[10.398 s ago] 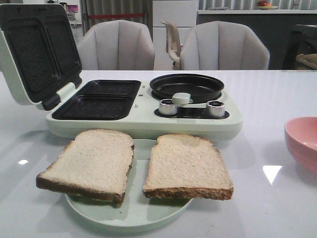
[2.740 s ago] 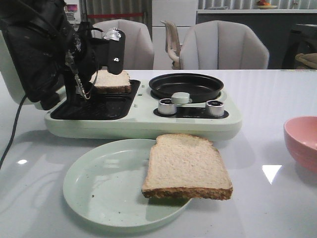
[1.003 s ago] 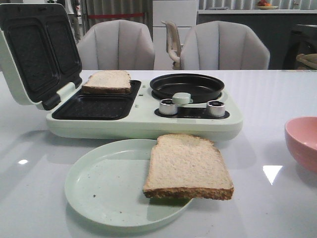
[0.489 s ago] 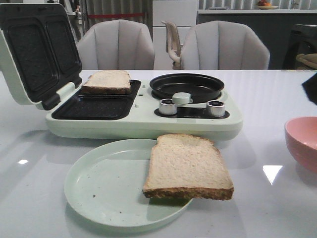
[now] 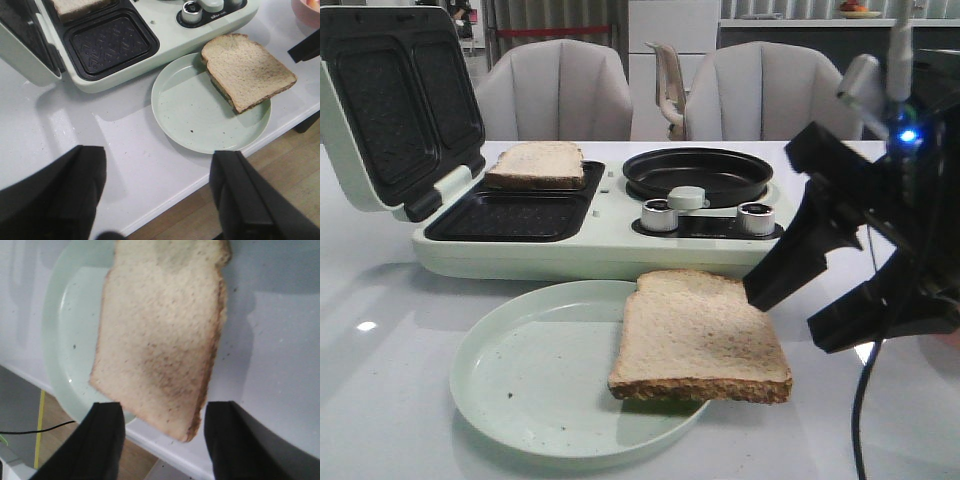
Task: Make breakfast with bread and shrimp
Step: 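Grasp the second bread slice on the plate with the right gripper, then carry the bread with the right gripper onto the first slice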
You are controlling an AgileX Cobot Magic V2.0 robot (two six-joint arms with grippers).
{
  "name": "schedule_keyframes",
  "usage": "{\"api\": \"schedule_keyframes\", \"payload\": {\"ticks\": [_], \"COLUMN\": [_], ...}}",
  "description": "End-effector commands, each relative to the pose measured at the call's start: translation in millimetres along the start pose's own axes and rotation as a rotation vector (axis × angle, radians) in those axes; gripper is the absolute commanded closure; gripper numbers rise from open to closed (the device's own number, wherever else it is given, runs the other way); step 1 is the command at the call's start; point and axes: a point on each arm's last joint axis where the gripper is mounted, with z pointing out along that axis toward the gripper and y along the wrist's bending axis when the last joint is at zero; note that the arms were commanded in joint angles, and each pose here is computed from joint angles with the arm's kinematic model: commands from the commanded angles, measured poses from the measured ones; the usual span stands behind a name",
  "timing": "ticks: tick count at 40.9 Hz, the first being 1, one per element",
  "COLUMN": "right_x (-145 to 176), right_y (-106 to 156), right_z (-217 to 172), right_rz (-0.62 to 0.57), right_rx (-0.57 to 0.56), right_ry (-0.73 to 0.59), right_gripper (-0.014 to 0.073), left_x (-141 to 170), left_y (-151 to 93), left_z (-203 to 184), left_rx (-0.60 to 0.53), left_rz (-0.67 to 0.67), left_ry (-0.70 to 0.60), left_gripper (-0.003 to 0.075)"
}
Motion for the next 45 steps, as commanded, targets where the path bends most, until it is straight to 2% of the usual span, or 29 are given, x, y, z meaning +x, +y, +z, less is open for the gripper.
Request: {"api": "schedule_keyframes", "payload": {"ticks": [1, 12, 15, 22, 27, 33, 39, 45], "right_x": [-17.9, -33.0, -34.4, -34.5, -34.8, -32.9, -29.8, -42.3], "right_y": [6.8, 3.1, 2.4, 2.9, 7.1, 26.6, 57.0, 91.7], "right_z": [4.3, 34.5, 39.2, 38.6, 32.9, 8.6, -30.3, -56.4], "right_rz": [0.006, 0.037, 0.040, 0.020, -0.003, -0.058, -0.139, -0.244], "right_rx": [-0.029, -0.080, -0.091, -0.091, -0.101, -0.170, -0.281, -0.404], "right_ry": [-0.035, 0.088, 0.112, 0.120, 0.112, 0.096, 0.049, -0.084], "right_gripper": [0.0120, 0.0120, 0.0146, 0.0347, 0.0461, 0.0530, 0.0542, 0.0542], "left_x": [-12.9, -13.0, -13.1, -13.1, -13.2, -13.2, -13.2, -13.2], "left_y": [-1.6, -1.3, -1.1, -0.9, -0.6, -0.5, -0.5, -0.5], "left_z": [-6.2, -6.2, -6.2, -6.2, -6.2, -6.2, -6.2, -6.2], "left_rx": [0.020, 0.017, 0.014, 0.012, 0.008, 0.007, 0.007, 0.007], "left_rz": [-0.004, -0.001, 0.002, 0.004, 0.007, 0.009, 0.009, 0.009], "left_ry": [-0.103, -0.104, -0.104, -0.105, -0.106, -0.106, -0.106, -0.106], "left_gripper": [0.0223, 0.0223, 0.0223, 0.0223, 0.0223, 0.0223, 0.0223, 0.0223]}}
